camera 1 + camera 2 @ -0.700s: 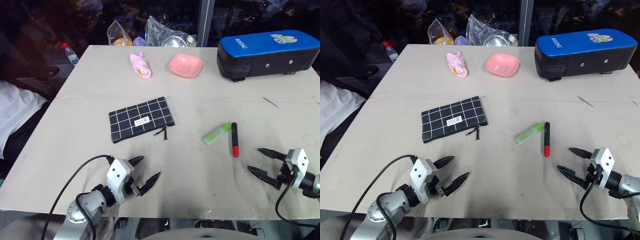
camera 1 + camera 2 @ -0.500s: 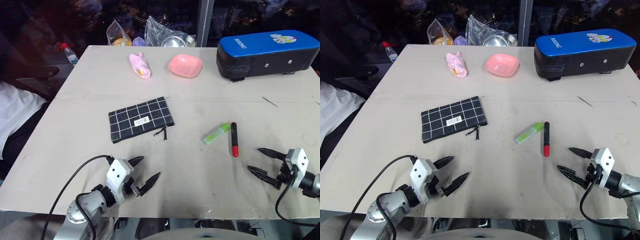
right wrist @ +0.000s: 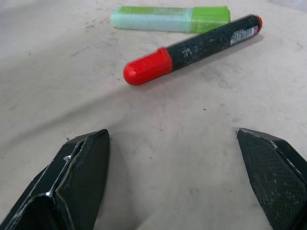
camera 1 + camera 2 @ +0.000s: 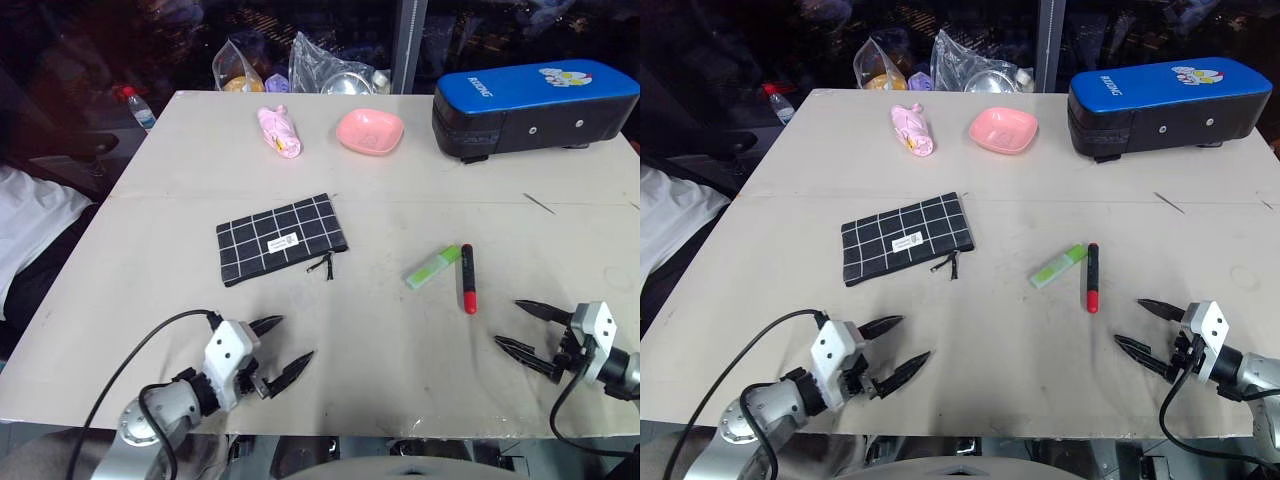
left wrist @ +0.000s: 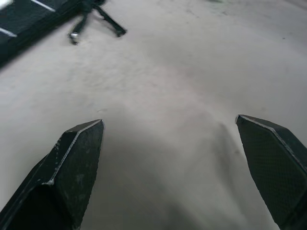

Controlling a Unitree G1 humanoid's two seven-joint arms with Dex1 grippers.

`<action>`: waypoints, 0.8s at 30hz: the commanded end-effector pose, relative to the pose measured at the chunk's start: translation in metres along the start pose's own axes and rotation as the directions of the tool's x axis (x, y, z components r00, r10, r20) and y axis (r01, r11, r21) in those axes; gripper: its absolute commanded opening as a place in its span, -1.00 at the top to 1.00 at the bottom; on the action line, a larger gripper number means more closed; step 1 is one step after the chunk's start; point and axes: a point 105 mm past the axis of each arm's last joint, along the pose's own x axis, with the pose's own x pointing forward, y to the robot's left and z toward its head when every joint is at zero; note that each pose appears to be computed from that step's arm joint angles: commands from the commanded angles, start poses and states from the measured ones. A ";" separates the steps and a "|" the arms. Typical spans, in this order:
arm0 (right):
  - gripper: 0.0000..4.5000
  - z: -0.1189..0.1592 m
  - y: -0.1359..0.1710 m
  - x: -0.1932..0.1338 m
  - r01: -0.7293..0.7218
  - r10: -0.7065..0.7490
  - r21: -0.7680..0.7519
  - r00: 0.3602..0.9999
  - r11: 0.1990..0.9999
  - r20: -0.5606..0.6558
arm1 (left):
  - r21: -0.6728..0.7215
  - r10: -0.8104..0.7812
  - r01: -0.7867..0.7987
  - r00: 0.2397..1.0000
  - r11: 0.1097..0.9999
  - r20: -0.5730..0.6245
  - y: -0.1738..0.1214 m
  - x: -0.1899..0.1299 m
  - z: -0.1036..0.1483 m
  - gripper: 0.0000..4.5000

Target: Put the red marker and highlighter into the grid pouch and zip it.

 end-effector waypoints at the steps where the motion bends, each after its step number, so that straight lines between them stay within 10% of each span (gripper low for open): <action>1: -0.90 0.029 0.007 0.008 -0.035 0.038 -0.038 0.995 0.999 0.089 | 0.023 0.026 -0.027 0.999 0.999 0.045 0.018 -0.013 0.013 -1.00; 13: -0.90 0.085 0.042 0.043 -0.146 0.151 -0.039 0.953 0.989 0.264 | 0.169 0.152 -0.148 0.988 0.974 -0.008 0.120 -0.065 0.028 -1.00; 24: -0.90 0.087 0.042 0.051 -0.150 0.157 -0.045 0.949 0.988 0.273 | 0.574 0.141 0.008 0.966 0.819 -0.215 0.167 -0.079 0.035 -1.00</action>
